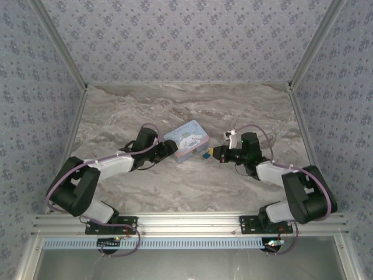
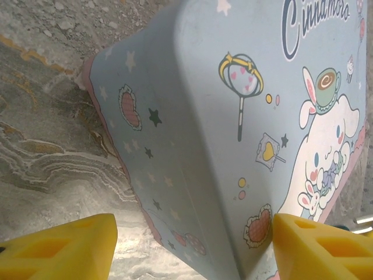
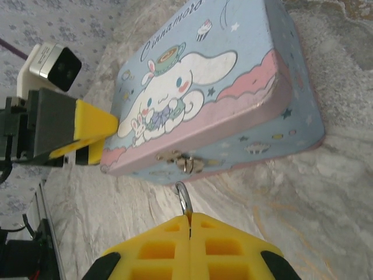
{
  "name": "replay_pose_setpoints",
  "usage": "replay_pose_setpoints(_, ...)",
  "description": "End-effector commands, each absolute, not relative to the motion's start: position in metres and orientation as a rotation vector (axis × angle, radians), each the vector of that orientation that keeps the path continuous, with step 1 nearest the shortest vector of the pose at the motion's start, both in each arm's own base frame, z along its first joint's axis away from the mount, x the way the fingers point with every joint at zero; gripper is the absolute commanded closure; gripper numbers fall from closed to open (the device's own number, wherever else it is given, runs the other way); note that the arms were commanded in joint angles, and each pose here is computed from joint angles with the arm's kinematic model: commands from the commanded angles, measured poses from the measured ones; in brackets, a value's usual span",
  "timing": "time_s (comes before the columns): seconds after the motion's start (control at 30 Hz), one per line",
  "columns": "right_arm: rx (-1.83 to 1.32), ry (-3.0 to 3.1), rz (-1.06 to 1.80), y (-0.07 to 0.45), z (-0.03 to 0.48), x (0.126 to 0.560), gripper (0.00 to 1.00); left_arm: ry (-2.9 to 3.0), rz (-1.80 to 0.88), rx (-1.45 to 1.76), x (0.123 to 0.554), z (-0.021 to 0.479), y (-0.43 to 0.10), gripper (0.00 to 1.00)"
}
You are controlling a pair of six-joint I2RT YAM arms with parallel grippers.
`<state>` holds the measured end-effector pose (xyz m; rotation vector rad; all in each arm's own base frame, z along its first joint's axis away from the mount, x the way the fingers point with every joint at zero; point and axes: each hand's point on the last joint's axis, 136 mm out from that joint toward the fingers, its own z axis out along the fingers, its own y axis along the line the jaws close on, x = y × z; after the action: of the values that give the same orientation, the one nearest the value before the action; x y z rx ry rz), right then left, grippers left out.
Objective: Unlock a padlock with a key
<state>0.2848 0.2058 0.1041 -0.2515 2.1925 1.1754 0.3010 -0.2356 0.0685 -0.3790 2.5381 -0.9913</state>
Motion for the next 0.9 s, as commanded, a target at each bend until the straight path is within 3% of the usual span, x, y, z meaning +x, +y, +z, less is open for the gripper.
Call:
replay_pose_setpoints(0.0,-0.235,2.305,1.130,0.195,0.094,0.263,1.00,2.640,-0.849,-0.421,0.297,0.037,-0.216,0.31)
replay_pose_setpoints(0.43,-0.154,2.526,1.104,0.177,0.085,0.215,1.00,2.595,-0.857,-0.380,0.329,0.055,-0.210,0.28)
replay_pose_setpoints(0.8,-0.178,2.525,0.986,0.170,0.092,0.229,1.00,2.441,-0.746,-0.306,0.328,0.115,-0.181,0.14)
replay_pose_setpoints(0.87,-0.176,2.505,0.946,0.166,0.098,0.237,0.95,2.402,-0.715,-0.312,0.326,0.128,-0.169,0.12)
